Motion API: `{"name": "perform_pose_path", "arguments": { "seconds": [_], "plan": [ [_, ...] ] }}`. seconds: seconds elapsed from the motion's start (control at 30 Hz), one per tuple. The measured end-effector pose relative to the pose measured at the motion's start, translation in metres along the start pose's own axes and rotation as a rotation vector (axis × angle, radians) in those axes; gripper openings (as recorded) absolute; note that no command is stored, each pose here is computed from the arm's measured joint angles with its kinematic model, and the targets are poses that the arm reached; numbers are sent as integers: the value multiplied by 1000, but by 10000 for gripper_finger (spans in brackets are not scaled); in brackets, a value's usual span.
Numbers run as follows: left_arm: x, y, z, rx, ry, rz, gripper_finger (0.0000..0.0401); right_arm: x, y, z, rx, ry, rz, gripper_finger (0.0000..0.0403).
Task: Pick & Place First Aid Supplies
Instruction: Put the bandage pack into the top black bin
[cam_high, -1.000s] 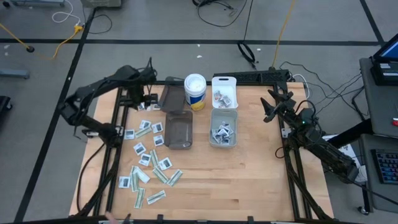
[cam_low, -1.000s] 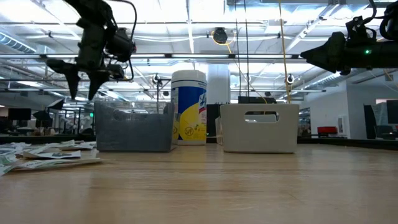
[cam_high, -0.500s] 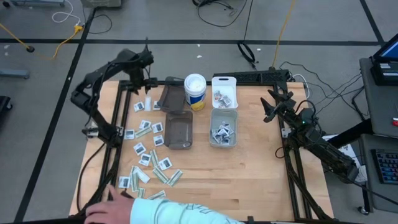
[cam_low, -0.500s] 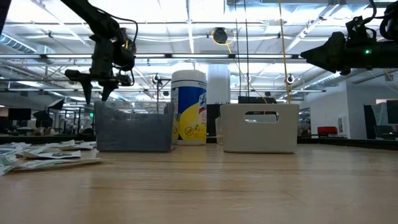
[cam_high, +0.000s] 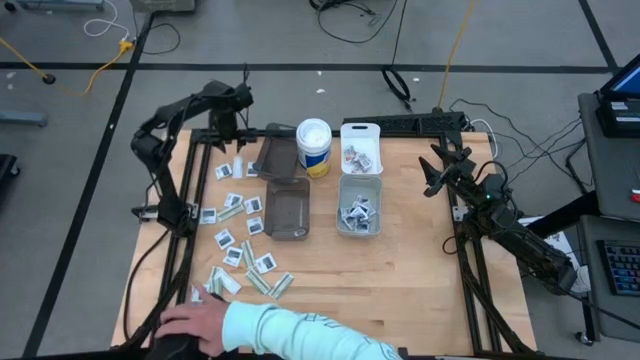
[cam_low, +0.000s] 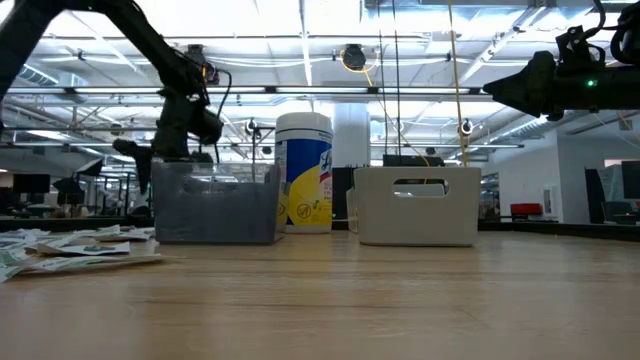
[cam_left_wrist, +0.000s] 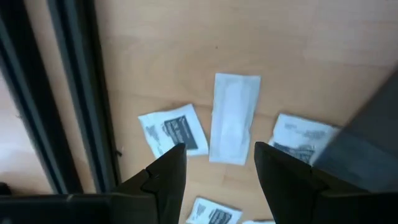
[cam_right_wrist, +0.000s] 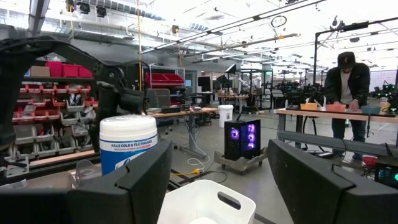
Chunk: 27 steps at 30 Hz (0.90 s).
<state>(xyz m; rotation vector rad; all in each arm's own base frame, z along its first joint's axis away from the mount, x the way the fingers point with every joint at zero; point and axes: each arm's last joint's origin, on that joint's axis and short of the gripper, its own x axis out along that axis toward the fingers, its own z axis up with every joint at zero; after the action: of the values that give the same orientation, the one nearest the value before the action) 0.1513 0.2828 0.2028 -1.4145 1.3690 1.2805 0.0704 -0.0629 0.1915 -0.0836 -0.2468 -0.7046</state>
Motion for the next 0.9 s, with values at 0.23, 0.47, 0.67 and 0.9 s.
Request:
{"name": "perform_pose_path", "arguments": {
  "seconds": [0.23, 0.47, 0.67, 0.9],
  "plan": [
    [23, -10, 16, 31, 17, 9, 195, 0, 0, 0, 0, 0, 0, 263],
    [47, -8, 23, 33, 50, -42, 195, 0, 0, 0, 0, 0, 0, 263],
    [55, -6, 24, 24, 29, -44, 195, 0, 0, 0, 0, 1, 0, 263],
    [55, -6, 24, 19, 31, -50, 187, 0, 0, 0, 0, 0, 0, 263]
  ]
}}
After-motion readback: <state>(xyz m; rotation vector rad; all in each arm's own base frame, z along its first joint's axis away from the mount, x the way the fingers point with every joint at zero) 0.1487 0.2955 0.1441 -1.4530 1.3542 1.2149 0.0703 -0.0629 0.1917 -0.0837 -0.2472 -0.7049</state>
